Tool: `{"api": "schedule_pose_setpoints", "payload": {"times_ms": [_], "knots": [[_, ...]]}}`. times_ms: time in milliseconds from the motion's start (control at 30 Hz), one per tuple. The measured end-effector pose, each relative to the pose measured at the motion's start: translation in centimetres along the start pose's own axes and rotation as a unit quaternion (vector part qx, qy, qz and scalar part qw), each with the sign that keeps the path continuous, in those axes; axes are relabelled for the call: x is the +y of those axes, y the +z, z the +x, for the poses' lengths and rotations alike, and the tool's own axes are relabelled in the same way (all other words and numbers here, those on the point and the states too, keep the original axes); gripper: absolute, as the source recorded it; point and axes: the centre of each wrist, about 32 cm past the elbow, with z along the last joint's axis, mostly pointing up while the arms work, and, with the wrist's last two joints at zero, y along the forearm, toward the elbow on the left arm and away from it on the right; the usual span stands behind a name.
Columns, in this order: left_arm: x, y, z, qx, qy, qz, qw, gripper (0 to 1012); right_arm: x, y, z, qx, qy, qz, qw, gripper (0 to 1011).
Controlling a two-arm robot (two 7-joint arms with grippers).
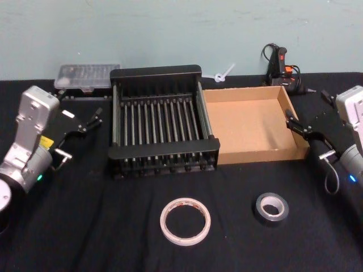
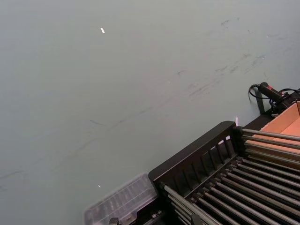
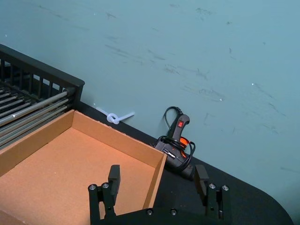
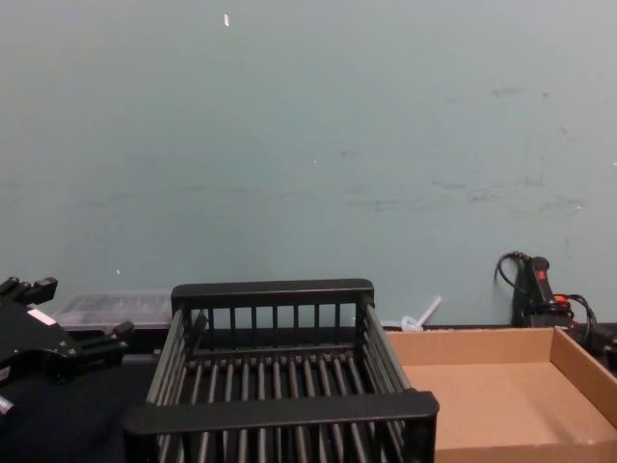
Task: Pick up the white tape and place it into the black box , Pick up the silver tape and place it into the brown box.
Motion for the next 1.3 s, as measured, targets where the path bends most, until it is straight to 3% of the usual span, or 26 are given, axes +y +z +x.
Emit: {"api": "schedule_pose_setpoints", "payload": {"times_ms": [1300], "knots": [[0.0,0.0,0.0,0.0,0.0,0.0,1.0,1001,0.0,0.0,0.0,0.0,0.0,0.0,1.0,1002]]}}
